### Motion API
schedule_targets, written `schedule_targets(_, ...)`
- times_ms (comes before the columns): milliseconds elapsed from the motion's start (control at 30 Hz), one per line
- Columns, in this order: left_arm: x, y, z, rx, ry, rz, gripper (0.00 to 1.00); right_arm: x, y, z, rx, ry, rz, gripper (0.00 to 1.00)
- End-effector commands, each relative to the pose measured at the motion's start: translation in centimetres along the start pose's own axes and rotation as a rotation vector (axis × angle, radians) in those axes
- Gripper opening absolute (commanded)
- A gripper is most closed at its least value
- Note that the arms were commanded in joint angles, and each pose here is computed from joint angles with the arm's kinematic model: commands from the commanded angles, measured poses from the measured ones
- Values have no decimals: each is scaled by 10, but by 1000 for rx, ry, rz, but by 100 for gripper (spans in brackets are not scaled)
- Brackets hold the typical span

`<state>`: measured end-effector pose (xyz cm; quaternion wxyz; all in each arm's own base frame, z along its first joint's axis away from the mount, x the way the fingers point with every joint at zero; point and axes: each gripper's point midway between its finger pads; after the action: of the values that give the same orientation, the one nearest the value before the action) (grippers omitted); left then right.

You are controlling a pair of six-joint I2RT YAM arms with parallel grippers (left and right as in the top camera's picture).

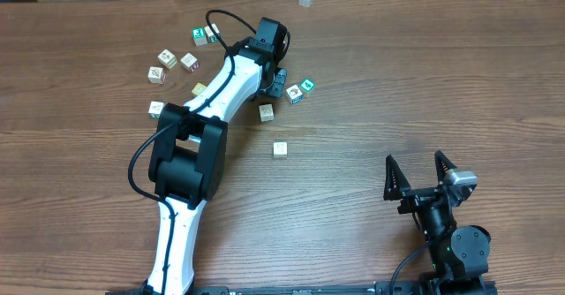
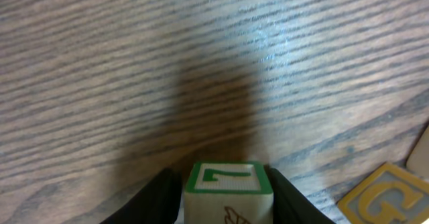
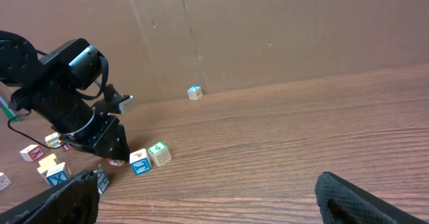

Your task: Form a tower

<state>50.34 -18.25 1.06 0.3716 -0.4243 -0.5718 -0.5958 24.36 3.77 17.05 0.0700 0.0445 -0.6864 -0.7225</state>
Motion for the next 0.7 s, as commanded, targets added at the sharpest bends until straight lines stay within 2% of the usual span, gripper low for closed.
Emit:
schedule_targets(0,-9,-3,2,29,18,7,35,0,-1,-1,-5,-2,-8,100)
schedule_targets(267,-9,-3,2,53,18,8,35,0,-1,-1,-5,-2,-8,100)
schedule_targets(333,-9,-4,2,53,19,12,31,0,-1,-1,-5,-2,-8,100)
schedule_targets(467,-2,-7,3,50,26,34,16,0,-1,-1,-5,-2,-8,100)
schedule_targets(667,27,3,3,77,19,5,16,0,-1,-1,-5,-2,-8,100)
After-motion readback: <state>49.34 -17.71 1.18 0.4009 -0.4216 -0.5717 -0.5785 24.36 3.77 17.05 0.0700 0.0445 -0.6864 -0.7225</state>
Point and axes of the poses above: each gripper's point midway between its finger pads, its own x axis back along the fingers, its own z axis along the line the jaws close on, y = z × x, and after that the axes turned 10 degrees about x, right-handed
